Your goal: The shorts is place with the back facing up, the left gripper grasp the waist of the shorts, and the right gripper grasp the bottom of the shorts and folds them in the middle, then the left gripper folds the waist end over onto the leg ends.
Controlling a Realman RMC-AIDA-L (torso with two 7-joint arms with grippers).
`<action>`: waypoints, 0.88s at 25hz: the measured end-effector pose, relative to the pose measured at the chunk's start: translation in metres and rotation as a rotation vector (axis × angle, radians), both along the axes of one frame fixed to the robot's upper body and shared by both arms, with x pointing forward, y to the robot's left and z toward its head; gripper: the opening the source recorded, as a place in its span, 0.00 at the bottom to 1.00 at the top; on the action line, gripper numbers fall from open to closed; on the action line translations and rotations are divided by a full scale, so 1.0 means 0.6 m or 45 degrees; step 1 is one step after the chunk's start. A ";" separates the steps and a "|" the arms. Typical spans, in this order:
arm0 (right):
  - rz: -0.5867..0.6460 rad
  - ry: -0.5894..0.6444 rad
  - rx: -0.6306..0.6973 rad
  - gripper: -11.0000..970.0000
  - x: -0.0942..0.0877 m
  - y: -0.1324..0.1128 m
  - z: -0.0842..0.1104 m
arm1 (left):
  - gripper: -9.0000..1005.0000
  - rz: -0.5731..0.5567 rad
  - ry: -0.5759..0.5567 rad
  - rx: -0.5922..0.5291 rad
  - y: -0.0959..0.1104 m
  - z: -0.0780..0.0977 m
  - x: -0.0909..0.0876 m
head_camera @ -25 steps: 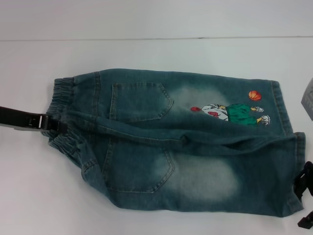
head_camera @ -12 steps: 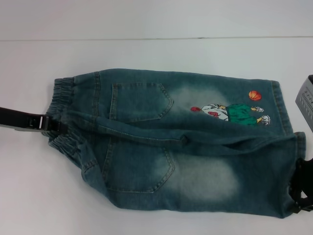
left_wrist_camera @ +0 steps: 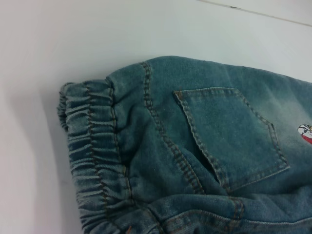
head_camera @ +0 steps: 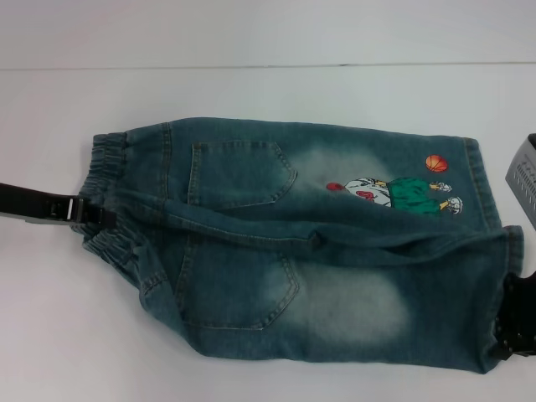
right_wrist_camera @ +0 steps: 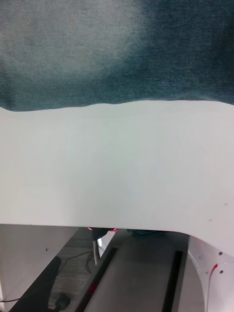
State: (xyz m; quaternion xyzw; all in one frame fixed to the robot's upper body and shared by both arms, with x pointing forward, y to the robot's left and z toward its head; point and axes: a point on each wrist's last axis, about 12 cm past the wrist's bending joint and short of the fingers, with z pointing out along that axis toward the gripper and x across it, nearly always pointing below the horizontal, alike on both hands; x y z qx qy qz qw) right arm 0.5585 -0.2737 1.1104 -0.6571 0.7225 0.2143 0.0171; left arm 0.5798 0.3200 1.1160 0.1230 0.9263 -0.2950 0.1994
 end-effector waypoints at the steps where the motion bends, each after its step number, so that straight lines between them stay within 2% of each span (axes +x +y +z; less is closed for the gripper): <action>1: -0.002 -0.004 0.006 0.02 0.000 -0.002 0.001 | 0.04 0.001 0.000 0.000 0.000 0.000 0.000; 6: -0.024 -0.020 0.101 0.02 -0.004 -0.024 0.007 | 0.05 0.003 -0.003 -0.029 -0.003 0.000 -0.002; 10: -0.078 -0.089 0.301 0.02 -0.013 -0.058 0.013 | 0.05 0.012 -0.021 -0.066 -0.007 0.000 -0.003; 16: -0.389 -0.310 0.681 0.02 -0.027 -0.106 -0.005 | 0.05 0.116 -0.104 -0.171 0.008 0.003 -0.008; 19: -0.522 -0.409 0.797 0.02 -0.039 -0.120 -0.022 | 0.05 0.187 -0.152 -0.213 0.018 0.000 -0.012; 22: -0.695 -0.517 0.857 0.02 -0.043 -0.129 -0.040 | 0.05 0.276 -0.200 -0.196 0.030 -0.008 -0.016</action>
